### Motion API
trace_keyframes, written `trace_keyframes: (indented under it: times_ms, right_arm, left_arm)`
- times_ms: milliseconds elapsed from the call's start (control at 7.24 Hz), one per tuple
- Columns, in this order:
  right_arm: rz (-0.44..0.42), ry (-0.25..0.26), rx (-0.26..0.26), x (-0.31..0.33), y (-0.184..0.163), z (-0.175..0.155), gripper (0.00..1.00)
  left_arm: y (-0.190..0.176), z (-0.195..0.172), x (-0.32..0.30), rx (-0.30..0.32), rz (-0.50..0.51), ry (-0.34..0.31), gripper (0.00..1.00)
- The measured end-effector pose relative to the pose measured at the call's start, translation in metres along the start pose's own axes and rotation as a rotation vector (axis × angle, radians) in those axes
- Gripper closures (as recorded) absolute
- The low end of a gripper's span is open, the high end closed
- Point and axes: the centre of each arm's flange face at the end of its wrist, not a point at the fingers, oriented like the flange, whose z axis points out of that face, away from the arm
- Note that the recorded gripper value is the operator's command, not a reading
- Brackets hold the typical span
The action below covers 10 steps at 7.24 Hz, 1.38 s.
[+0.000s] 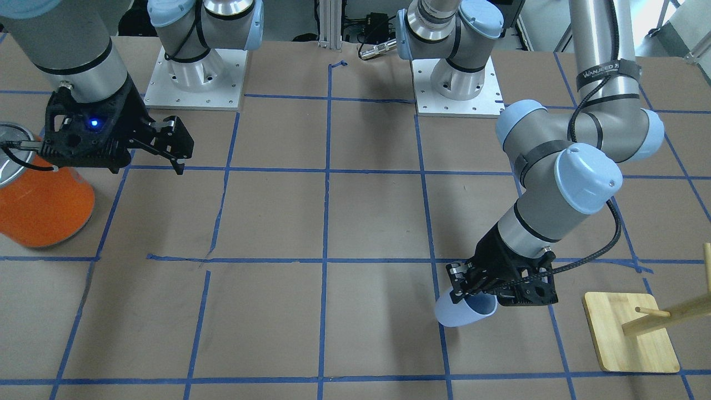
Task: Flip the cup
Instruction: 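Lift and rotate the cup upright with the left gripper, setting it down, then release the upright cup and raise the left gripper away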
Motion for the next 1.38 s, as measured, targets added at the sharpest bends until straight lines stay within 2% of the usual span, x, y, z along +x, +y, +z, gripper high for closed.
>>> trace_keyframes:
  times_ms: [138, 276, 691, 829, 1106, 1244, 1382]
  right_arm:
    - [0.000, -0.001, 0.000, 0.000, 0.000, 0.000, 0.00]
    - [0.000, -0.002, 0.000, 0.000, 0.000, 0.000, 0.00]
    - [0.001, -0.005, 0.000, 0.000, 0.000, 0.000, 0.00]
    - [0.001, -0.005, 0.000, -0.001, 0.000, 0.000, 0.00]
    - [0.001, -0.006, 0.001, -0.001, 0.000, 0.000, 0.00]
    - [0.001, -0.007, 0.001, -0.001, 0.000, 0.000, 0.00]
    - [0.001, -0.008, 0.001, -0.001, 0.000, 0.000, 0.00]
  left_arm:
    - [-0.010, -0.005, -0.009, -0.004, 0.096, -0.109, 0.95]
    - [-0.018, -0.004, -0.015, -0.015, 0.158, -0.167, 0.94]
    - [-0.026, 0.029, -0.028, -0.065, 0.207, -0.222, 0.93]
    - [-0.026, 0.036, -0.031, -0.076, 0.214, -0.230, 0.86]
    - [-0.026, 0.045, -0.034, -0.092, 0.219, -0.242, 0.42]
    - [-0.026, 0.043, -0.034, -0.090, 0.223, -0.248, 0.24]
    - [-0.026, 0.035, -0.034, -0.082, 0.225, -0.258, 0.11]
